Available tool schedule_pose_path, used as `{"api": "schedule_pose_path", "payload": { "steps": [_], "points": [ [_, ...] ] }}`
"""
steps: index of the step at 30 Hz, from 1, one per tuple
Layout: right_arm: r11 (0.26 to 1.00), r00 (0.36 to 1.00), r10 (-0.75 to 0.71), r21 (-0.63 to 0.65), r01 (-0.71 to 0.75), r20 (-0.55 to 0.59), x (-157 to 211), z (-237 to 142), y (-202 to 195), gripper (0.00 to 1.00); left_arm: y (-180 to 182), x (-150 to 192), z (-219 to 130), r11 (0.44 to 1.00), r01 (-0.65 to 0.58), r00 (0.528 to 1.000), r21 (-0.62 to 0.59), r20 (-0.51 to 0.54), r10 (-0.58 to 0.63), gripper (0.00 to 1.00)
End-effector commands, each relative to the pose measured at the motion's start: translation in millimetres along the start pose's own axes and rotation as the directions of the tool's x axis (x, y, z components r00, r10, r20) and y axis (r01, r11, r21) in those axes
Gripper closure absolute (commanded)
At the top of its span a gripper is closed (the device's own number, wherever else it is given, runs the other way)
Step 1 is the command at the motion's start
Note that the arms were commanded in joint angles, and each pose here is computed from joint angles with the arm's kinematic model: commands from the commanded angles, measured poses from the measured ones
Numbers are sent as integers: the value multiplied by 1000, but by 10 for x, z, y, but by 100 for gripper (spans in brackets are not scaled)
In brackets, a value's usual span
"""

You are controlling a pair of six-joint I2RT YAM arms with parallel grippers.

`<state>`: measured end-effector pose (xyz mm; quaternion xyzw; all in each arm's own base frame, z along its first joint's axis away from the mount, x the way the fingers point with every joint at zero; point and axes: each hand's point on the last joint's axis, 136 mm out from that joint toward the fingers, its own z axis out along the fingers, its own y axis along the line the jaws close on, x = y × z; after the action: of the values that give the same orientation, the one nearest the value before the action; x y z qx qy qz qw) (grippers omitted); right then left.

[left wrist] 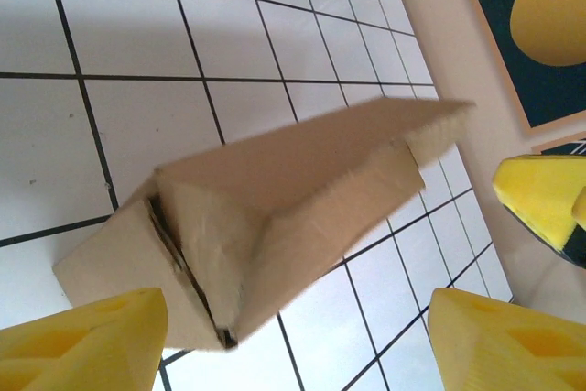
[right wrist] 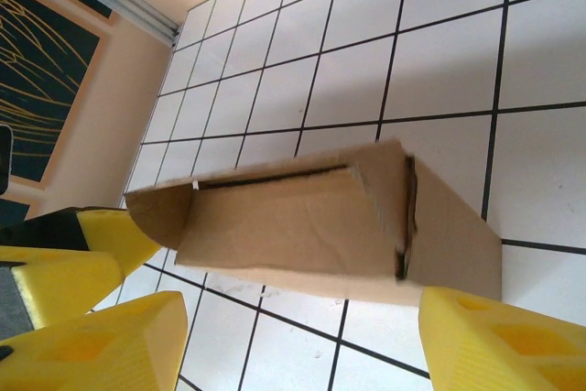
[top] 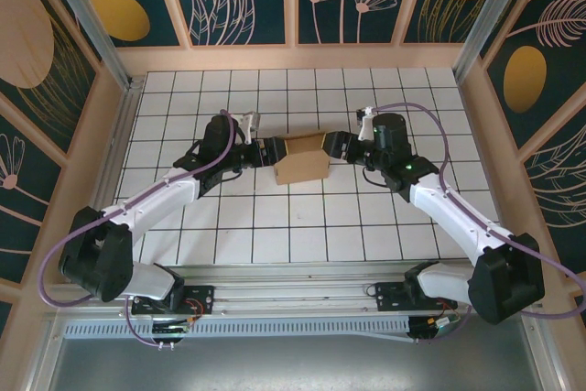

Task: Fold the paper box

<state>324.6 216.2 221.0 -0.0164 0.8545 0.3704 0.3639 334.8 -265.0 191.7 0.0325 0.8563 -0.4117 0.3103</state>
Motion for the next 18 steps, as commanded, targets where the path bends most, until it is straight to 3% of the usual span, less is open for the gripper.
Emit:
{"api": "schedule_pose_path", "payload": {
  "steps": [1,6,9,12,15,18],
  "points": [
    [999,999,-9,-45,11,44,-153,-99,136,32,-175,-145,-93,998,-43,998,35,44,42,25],
    [999,998,4,-37,-2,63,-221,-159,86,32,-152,-195,-118,999,-43,997,3,59,42,25],
    [999,996,50,-17,-49,73,-323,-191,-12,32,-45,-316,-214,997,15,992,-81,128,-4,25],
    [993,993,116,-19,-116,23,-409,-152,-125,34,119,-431,-348,972,169,964,-162,232,-129,26],
    [993,991,119,-9,-120,-59,-433,-37,-165,36,126,-471,-402,941,317,919,-121,285,-273,26],
    [994,984,102,-19,-106,-143,-419,99,-150,35,162,-446,-401,875,479,845,-73,307,-437,24]
  ]
}}
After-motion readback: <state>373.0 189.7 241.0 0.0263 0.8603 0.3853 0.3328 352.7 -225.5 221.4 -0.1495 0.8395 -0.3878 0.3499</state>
